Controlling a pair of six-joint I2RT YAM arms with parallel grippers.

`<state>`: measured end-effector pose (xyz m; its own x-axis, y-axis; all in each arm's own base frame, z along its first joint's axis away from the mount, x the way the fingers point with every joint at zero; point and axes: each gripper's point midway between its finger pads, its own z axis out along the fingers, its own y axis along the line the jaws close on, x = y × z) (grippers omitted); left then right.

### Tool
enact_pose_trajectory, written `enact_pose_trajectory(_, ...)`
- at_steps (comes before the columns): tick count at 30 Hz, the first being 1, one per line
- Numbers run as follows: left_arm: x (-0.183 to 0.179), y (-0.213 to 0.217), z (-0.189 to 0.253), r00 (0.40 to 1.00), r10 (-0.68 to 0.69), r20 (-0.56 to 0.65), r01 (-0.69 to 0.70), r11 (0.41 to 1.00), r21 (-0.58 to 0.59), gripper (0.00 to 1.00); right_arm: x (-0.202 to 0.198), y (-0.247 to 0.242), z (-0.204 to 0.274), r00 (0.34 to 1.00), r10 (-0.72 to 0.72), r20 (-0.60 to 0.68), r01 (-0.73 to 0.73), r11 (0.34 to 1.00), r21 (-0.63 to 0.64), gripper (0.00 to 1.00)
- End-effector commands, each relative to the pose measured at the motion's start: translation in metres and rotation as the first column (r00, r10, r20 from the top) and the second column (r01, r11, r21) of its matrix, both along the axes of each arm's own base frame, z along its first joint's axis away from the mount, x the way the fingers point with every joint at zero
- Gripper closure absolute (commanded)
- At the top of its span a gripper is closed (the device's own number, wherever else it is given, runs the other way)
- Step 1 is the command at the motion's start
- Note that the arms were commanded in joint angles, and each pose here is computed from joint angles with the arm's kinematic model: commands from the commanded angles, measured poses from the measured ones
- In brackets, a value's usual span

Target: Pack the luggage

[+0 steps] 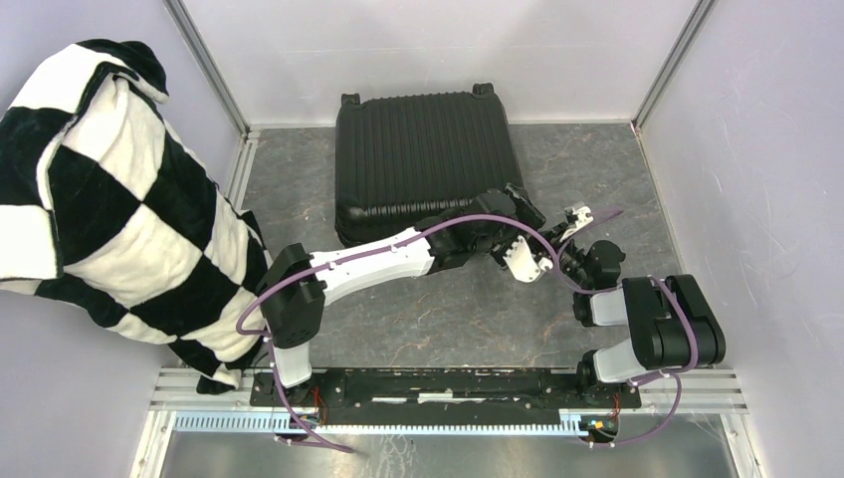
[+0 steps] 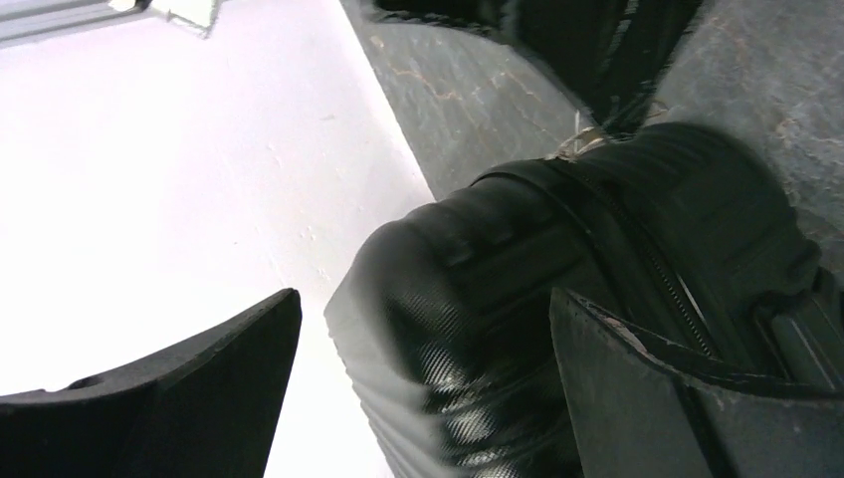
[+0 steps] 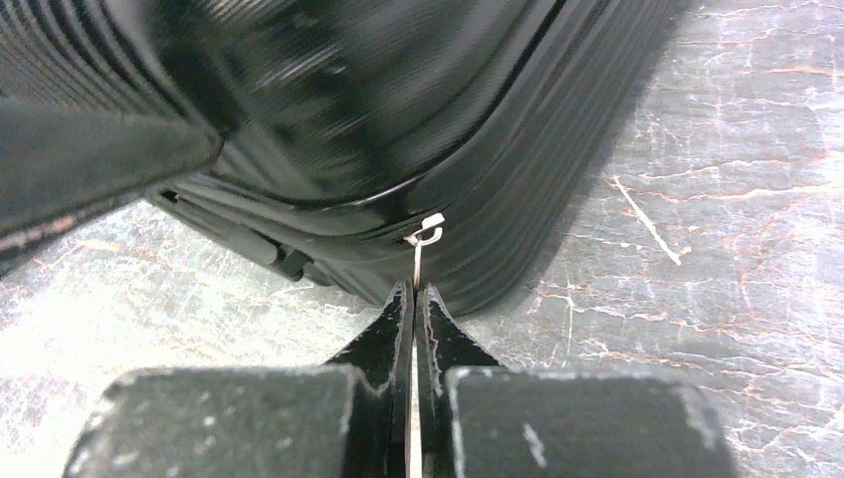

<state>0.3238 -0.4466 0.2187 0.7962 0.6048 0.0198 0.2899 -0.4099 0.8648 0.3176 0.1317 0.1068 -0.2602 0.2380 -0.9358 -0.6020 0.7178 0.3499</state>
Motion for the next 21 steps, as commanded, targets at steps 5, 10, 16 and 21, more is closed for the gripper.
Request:
enact_pose_trajectory(5,0.069,0.05,0.094,0.952,0.259,0.161,-0.23,0.957,-0.179,0.0,-0.031,0.024,0.002,0.994,0.103,0.037,-0.102,0.994,-0.049,1.0)
enact_pose_trajectory(10,0.071,0.057,0.096,0.95,0.272,0.152,-0.242,0.952,-0.189,0.0,-0.034,0.03,-0.001,0.994,0.11,0.024,-0.108,0.993,-0.049,1.0)
enact_pose_trajectory(16,0.07,0.058,0.097,0.951,0.276,0.138,-0.247,0.949,-0.195,0.0,-0.042,0.063,0.005,0.984,0.176,0.039,-0.176,0.984,-0.024,1.0)
enact_pose_trajectory(21,0.07,0.056,0.097,0.953,0.279,0.12,-0.251,0.946,-0.206,0.0,-0.054,0.086,0.008,0.975,0.216,0.044,-0.216,0.976,0.003,1.0)
